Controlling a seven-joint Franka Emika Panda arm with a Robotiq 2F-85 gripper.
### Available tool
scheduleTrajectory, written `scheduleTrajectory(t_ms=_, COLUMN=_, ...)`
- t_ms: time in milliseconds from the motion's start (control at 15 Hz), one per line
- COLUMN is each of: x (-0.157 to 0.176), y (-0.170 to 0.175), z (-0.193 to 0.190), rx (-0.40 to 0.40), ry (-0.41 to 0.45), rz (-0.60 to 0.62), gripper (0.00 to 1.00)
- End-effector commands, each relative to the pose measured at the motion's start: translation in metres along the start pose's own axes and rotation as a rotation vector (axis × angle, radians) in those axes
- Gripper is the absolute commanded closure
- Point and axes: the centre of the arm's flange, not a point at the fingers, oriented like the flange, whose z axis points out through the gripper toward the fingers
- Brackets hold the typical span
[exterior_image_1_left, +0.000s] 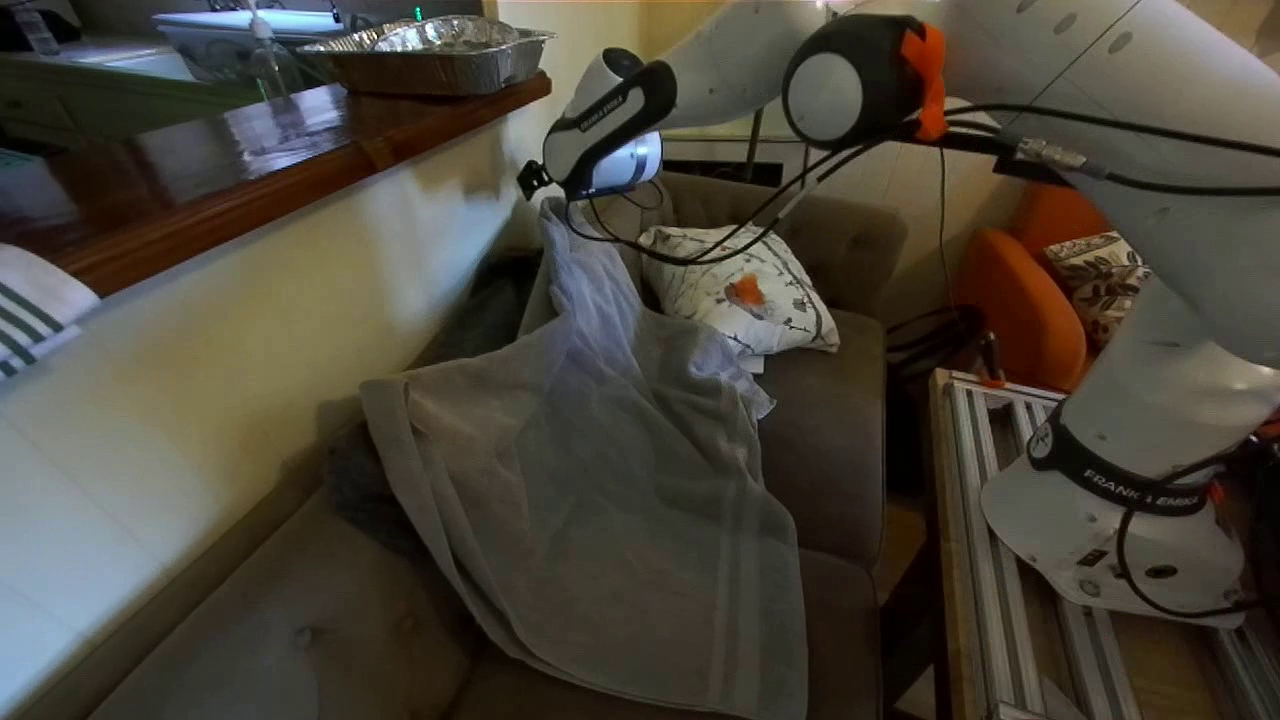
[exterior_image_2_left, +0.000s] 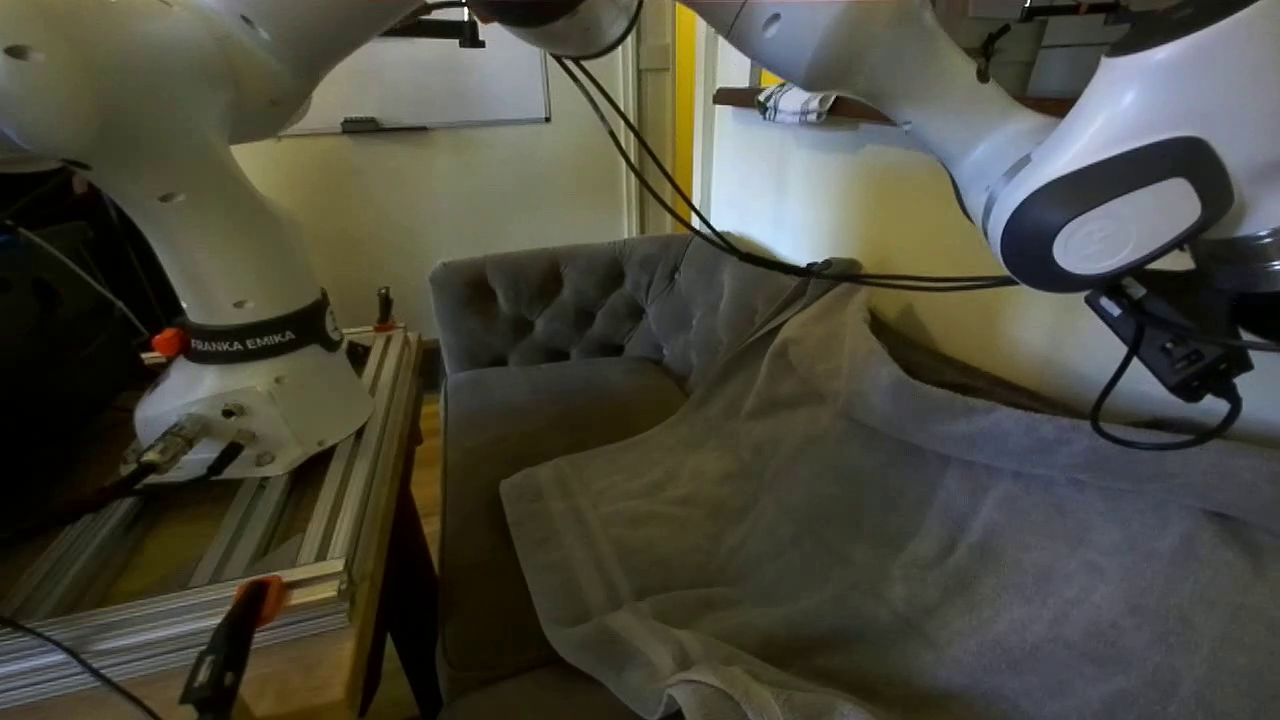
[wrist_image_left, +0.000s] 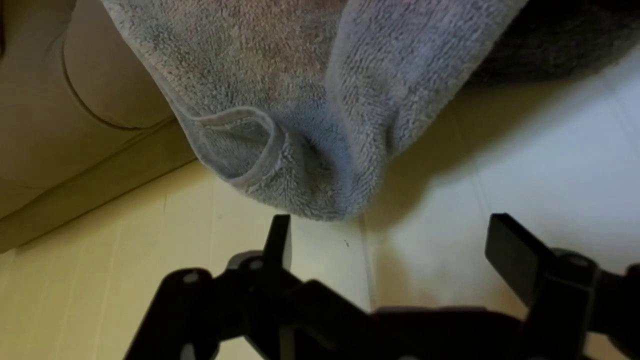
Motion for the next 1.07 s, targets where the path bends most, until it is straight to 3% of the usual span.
scheduleTrajectory(t_ms=0, x=-0.034, y=0.026, z=-0.068, rx=0.058, ry=-0.047, rz=0.016, gripper=0.00)
scheduleTrajectory(t_ms=533, x=-0.076, y=0.053, z=-0.101, rx=0.043, ry=-0.183, rz=-0.140, gripper=0.00)
scheduleTrajectory(t_ms=867, x=-0.104, y=0.059, z=-0.133, rx=0.112, ry=-0.104, rz=-0.322, gripper=0.00)
scheduleTrajectory(t_ms=1000, x=-0.112, y=0.056, z=-0.152, rx=0.149, ry=-0.036, rz=-0.382, gripper=0.00)
